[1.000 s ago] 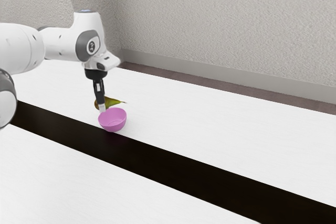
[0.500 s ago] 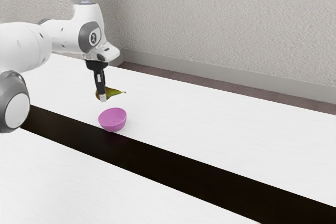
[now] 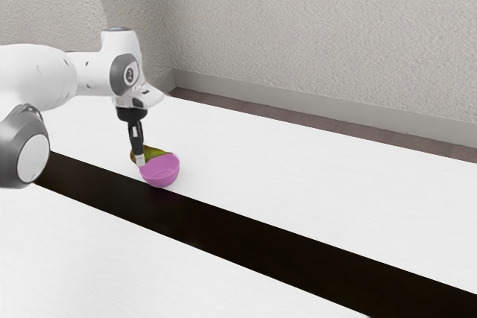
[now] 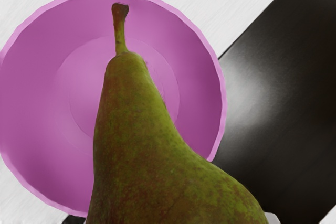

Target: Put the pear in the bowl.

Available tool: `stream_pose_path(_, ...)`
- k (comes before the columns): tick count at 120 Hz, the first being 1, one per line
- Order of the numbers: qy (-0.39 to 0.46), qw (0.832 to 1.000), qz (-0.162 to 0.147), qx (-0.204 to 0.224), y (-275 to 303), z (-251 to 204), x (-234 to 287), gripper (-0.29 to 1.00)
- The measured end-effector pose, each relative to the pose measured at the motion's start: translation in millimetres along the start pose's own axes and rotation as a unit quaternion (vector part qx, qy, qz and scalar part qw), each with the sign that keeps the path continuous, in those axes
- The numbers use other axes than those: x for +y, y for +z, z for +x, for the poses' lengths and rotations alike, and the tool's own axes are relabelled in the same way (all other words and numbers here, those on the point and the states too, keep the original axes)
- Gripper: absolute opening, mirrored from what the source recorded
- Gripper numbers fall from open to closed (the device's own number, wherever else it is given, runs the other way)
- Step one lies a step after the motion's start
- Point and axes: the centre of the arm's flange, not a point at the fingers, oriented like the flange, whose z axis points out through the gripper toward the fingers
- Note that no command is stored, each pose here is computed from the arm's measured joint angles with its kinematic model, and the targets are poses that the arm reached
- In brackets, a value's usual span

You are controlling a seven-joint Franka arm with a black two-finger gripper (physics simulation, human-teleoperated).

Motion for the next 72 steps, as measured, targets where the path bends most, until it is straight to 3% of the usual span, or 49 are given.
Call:
stream_pose_path(4, -0.001, 1.000, 0.000, 0.001, 0.5, -1.0, -0.9, 0.17)
stream_pose_path(27, 0.003, 1.000, -0.007, 0.006, 1.5, -0.9, -0.3, 0.47)
stream_pose_path(46, 0.008, 1.000, -0.009, 0.011, -9.7, -2.8, 3.3, 0.59)
stream_pose_path(58, 0.033, 0.998, 0.007, 0.049, -95.3, -4.8, 38.9, 0.63)
stream_pose_path(72, 0.115, 0.989, 0.037, 0.087, -244.5, 17.5, 176.0, 0.66)
